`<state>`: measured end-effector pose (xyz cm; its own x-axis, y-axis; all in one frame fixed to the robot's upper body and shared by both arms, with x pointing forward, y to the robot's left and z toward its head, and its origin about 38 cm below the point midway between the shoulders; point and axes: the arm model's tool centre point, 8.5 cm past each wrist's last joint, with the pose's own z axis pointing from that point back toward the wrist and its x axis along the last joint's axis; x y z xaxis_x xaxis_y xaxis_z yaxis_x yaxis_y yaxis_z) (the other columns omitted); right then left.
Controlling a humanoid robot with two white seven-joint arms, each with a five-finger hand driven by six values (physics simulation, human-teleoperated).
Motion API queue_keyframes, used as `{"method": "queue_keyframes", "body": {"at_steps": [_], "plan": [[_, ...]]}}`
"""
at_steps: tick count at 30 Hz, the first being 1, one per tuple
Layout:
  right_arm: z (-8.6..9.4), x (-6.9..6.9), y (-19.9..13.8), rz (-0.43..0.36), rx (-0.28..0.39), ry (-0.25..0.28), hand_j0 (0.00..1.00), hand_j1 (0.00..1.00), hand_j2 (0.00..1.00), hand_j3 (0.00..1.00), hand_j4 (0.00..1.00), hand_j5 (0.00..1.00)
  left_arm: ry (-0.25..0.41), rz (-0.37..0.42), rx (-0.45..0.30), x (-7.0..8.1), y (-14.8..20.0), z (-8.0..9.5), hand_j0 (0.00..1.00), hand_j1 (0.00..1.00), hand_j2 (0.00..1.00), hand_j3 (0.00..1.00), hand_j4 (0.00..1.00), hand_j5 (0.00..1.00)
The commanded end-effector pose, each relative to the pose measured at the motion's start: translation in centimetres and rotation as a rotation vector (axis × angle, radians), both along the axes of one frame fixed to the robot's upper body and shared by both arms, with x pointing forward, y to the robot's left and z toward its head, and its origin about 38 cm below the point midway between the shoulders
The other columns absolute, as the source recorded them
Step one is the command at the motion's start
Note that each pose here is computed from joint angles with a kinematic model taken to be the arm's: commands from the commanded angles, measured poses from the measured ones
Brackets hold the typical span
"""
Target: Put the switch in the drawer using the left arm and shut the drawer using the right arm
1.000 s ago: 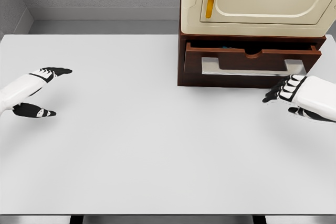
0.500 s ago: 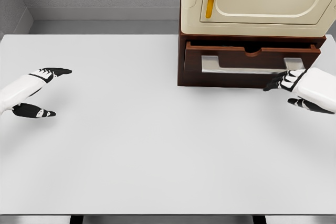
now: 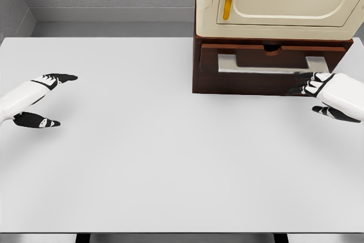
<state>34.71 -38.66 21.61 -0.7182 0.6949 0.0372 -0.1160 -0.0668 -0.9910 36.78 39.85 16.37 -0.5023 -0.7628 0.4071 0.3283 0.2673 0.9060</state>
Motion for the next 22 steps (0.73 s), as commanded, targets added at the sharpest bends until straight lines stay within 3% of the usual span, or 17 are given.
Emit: {"method": "queue_keyframes", "body": {"at_steps": [1, 13, 18, 22], "plan": [[-0.1, 0.2, -0.3, -0.014, 0.013, 0.002, 0.77, 0.77, 0.77, 0.77, 0.77, 0.77, -0.001, 0.002, -0.007, 0.0, 0.0, 0.1, 1.00, 1.00, 1.00, 1.00, 1.00, 1.00], [-0.4, 0.9, -0.7, -0.039, 0.011, -0.003, 0.78, 0.78, 0.78, 0.78, 0.78, 0.78, -0.004, -0.001, -0.007, 0.0, 0.0, 0.2, 1.00, 1.00, 1.00, 1.00, 1.00, 1.00], [-1.0, -0.7, -2.3, -0.048, -0.044, 0.056, 0.80, 0.80, 0.80, 0.80, 0.80, 0.80, 0.004, -0.001, -0.011, -0.2, 0.0, -0.1, 1.00, 1.00, 1.00, 1.00, 1.00, 1.00], [-0.7, -1.1, -2.9, -0.052, -0.065, 0.072, 0.80, 0.80, 0.80, 0.80, 0.80, 0.80, 0.001, -0.001, -0.011, -0.2, 0.0, 0.0, 1.00, 1.00, 1.00, 1.00, 1.00, 1.00]]}}
